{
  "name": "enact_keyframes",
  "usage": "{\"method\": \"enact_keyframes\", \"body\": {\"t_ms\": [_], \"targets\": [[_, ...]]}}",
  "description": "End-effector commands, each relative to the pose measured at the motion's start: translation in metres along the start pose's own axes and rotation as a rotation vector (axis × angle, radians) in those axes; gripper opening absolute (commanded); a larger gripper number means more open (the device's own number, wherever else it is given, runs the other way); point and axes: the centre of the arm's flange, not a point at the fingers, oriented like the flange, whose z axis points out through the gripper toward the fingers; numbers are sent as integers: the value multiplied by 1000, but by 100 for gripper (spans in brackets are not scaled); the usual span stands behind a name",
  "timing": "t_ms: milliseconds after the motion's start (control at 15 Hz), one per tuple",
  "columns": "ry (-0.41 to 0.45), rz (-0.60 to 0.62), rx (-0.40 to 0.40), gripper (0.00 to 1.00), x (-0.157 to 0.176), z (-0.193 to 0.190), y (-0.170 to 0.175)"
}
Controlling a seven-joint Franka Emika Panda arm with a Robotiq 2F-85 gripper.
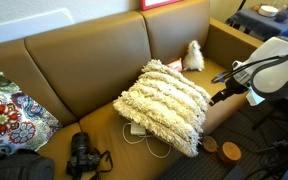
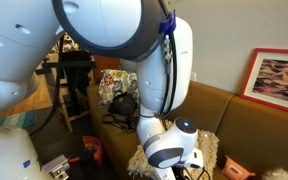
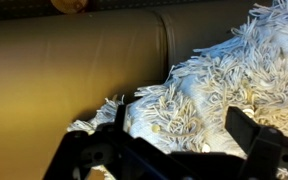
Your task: Pick up the pillow
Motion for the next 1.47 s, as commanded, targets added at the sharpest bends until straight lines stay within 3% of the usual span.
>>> {"method": "enact_keyframes", "body": {"t_ms": [0,333,400,533,600,1400], "targets": [[-20,-58,38,100,-6,5,-7],[83,-137,57,100,-3,3,-39],[110,-157,64,94,-2,2,-47],[145,-183,76,96,0,-1,-62],[152,-197,82,100,1,1,-67],[146,-256,127,100,0,27,-81]]}}
